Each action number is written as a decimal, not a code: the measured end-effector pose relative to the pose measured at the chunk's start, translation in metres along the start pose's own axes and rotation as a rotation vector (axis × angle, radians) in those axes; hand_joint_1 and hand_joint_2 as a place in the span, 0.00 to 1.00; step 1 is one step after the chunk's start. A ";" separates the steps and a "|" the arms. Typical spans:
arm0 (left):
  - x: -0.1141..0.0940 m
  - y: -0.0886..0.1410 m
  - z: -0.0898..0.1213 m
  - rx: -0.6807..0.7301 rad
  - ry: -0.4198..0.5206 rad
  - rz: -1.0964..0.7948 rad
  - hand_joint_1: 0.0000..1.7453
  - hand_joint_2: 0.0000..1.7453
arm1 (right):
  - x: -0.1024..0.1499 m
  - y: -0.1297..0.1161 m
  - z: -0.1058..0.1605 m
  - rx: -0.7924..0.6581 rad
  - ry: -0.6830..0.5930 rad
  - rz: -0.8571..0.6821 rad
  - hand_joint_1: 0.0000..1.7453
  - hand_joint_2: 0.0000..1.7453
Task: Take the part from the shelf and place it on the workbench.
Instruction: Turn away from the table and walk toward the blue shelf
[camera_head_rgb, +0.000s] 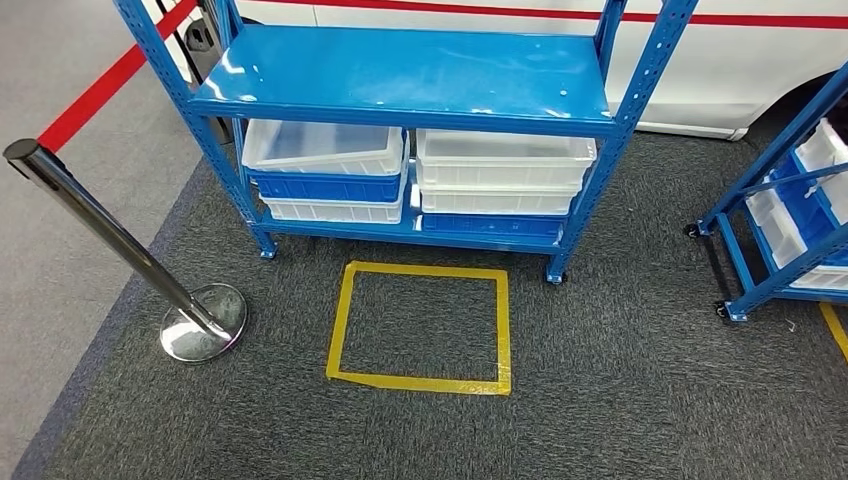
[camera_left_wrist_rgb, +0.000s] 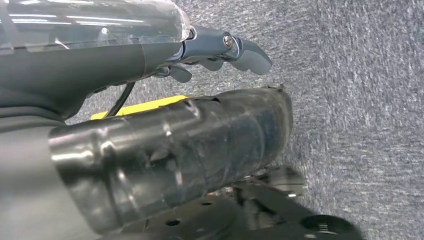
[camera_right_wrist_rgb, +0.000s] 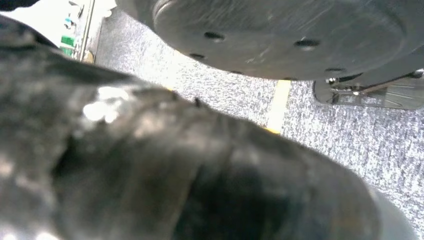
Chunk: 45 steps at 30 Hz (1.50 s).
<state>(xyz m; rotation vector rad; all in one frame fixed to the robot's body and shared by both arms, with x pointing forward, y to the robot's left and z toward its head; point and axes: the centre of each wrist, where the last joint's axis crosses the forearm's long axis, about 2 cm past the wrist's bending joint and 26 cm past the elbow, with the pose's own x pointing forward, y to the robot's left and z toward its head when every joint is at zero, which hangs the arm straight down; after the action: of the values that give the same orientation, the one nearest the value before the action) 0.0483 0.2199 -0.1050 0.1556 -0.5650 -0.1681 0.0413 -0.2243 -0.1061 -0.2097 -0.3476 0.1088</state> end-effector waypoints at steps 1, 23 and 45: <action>-0.001 0.000 0.000 0.000 0.001 0.000 0.00 0.00 | 0.000 0.000 0.000 0.001 0.001 0.000 0.00 0.00; 0.001 -0.001 0.000 -0.004 -0.002 0.000 0.00 0.00 | 0.000 -0.001 -0.001 0.026 0.011 -0.005 0.00 0.00; 0.002 -0.001 0.000 0.013 0.005 -0.008 0.00 0.00 | 0.004 -0.001 -0.002 0.058 0.013 -0.015 0.00 0.00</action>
<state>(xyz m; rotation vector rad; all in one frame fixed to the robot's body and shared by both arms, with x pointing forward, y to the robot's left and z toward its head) 0.0501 0.2183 -0.1044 0.1707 -0.5609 -0.1718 0.0455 -0.2249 -0.1061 -0.1506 -0.3330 0.1022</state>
